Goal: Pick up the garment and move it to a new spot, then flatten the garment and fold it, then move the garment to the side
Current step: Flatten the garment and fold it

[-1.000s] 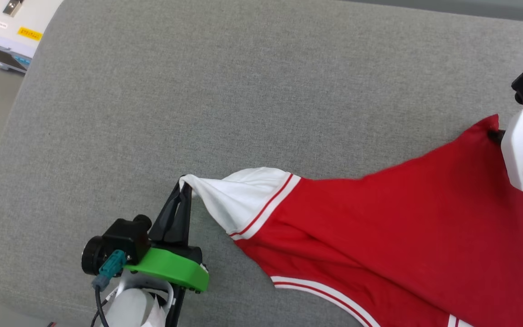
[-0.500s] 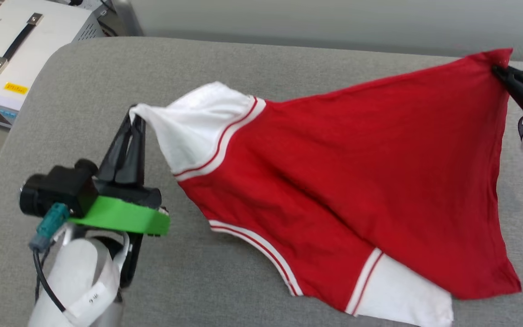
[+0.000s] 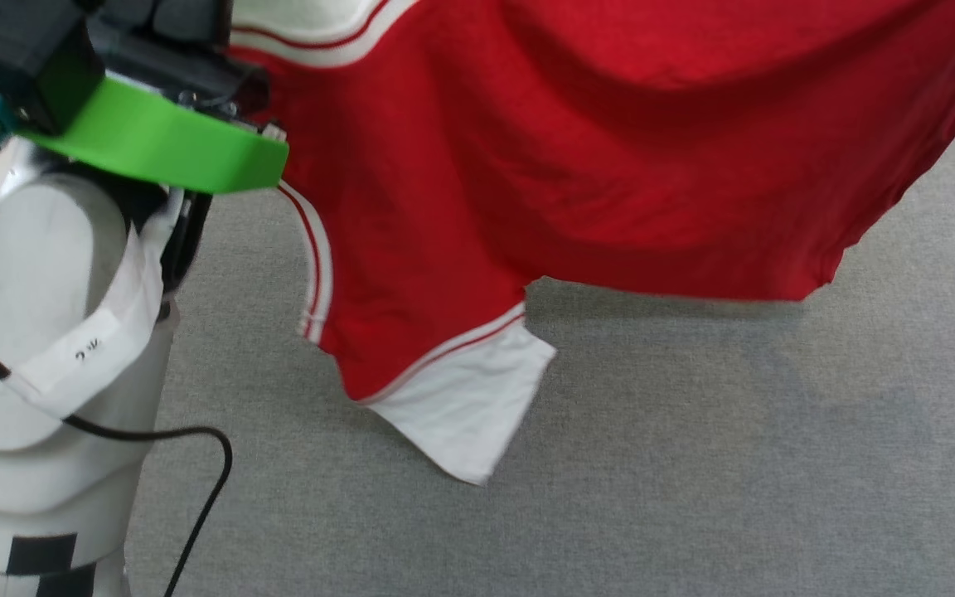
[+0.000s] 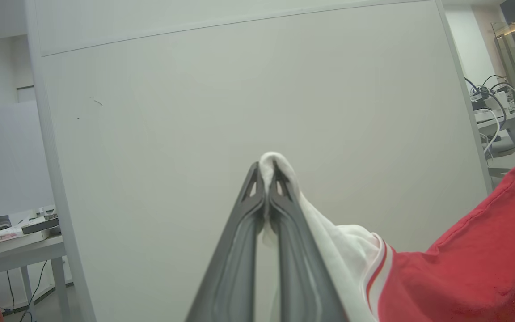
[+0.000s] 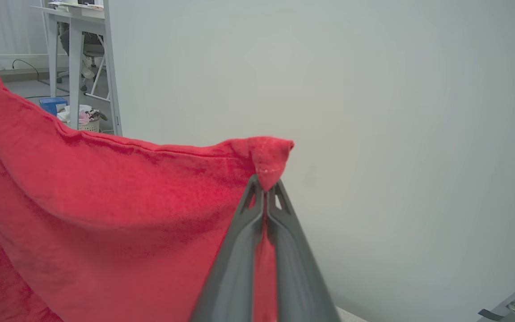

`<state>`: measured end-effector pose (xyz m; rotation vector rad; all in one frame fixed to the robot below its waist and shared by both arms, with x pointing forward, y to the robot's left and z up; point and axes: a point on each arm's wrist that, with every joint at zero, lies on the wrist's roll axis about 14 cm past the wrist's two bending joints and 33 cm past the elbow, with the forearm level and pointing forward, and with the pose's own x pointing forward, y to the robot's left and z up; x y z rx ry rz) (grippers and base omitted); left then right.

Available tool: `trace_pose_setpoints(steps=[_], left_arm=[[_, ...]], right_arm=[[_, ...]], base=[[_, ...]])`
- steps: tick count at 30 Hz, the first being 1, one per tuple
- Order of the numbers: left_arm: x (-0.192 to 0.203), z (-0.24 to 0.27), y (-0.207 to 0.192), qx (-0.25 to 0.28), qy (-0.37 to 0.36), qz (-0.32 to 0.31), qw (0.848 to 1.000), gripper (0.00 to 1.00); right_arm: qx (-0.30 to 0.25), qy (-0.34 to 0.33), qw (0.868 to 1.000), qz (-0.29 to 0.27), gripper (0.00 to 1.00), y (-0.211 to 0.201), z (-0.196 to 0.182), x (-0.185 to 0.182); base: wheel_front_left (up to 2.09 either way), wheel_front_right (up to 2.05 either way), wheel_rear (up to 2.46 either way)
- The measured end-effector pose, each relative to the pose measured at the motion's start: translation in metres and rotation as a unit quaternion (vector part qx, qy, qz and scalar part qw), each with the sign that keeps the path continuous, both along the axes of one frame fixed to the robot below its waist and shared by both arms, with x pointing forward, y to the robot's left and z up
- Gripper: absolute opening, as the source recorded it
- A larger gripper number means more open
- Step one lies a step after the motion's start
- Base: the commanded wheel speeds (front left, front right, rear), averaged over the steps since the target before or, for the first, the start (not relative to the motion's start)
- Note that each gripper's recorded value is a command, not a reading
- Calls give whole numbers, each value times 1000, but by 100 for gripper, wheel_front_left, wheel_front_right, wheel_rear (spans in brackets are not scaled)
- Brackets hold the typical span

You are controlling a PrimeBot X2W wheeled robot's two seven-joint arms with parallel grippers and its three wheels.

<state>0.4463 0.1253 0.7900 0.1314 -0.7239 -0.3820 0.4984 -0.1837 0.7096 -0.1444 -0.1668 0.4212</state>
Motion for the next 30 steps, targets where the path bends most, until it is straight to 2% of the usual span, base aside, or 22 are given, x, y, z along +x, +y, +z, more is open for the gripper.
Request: trace_pose_setpoints(steps=[6,12,13,22,30], left_arm=[[10,38,-14,3,-30,-23,999,0],[35,53,-24,10,-30,-35,999,0],[54,58,-26,12,-27,-35,999,0],[125,80,-23,8,-28,-21,999,0],[170,98,-29,7,-51,-17,999,0]], right_arm=[[2,-38,999,-5,0,-1,30,1],[-1,-48,999,-13,0,-1,42,16],[-2,-49,999,-20,0,-2,45,32],[-7,-67,996,-56,0,-7,61,100],[-15,-92,992,-90,0,-14,72,154]], base=[[0,0,0],[0,0,0],[0,0,0],[0,0,0],[0,0,0]])
